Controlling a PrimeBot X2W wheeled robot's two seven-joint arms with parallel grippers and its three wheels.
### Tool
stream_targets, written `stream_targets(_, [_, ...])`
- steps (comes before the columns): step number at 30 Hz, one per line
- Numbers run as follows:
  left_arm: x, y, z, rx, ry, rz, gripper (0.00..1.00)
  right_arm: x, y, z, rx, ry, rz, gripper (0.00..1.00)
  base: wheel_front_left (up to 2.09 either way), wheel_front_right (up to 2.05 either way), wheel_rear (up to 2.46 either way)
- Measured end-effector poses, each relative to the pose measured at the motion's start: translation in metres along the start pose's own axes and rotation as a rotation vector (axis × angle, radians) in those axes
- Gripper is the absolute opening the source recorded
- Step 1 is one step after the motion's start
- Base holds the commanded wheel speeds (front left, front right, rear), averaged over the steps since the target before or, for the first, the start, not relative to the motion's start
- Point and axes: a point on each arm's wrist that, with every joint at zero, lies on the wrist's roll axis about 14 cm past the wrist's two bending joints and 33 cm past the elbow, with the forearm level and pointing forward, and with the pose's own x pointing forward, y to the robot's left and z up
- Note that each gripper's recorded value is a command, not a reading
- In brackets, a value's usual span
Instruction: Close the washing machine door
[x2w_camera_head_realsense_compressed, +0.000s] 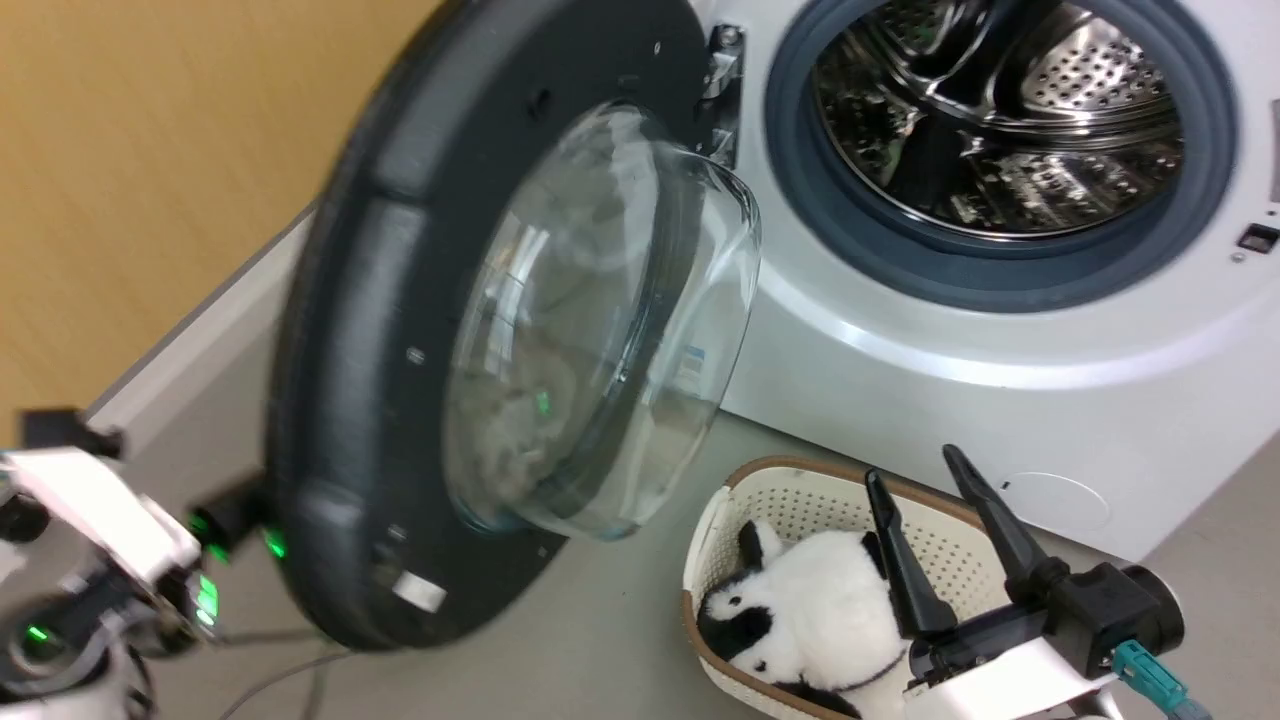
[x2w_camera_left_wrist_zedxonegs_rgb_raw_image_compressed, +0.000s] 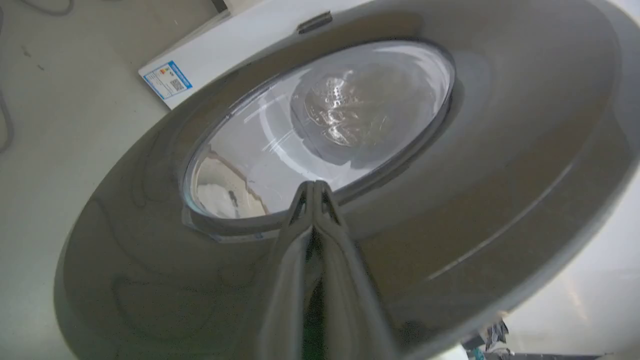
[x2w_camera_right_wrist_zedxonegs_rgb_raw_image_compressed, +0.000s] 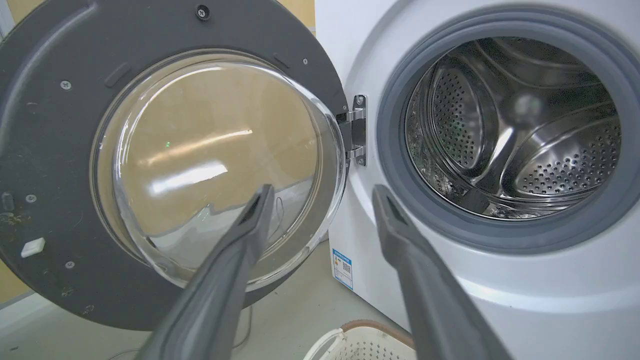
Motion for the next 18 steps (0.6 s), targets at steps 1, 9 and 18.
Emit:
stream_targets(1, [0.002, -0.005, -0.012, 0.011, 0.037, -0.018, 0.00, -0.001, -0.002, 0.001, -0.002, -0.002, -0.008, 1.00, 0.00, 0.00, 0.00])
stream_targets(9, [0.024, -0.041, -0.110, 0.009, 0.306, -0.152, 0.00, -0.017, -0.033, 0.007, -0.033, -0.008, -0.111, 1.00, 0.00, 0.00, 0.00])
stream_targets(18, [0.062, -0.074, -0.184, -0.007, 0.509, -0.258, 0.00, -0.058, -0.085, 0.013, -0.053, -0.006, -0.301, 1.00, 0.00, 0.00, 0.00])
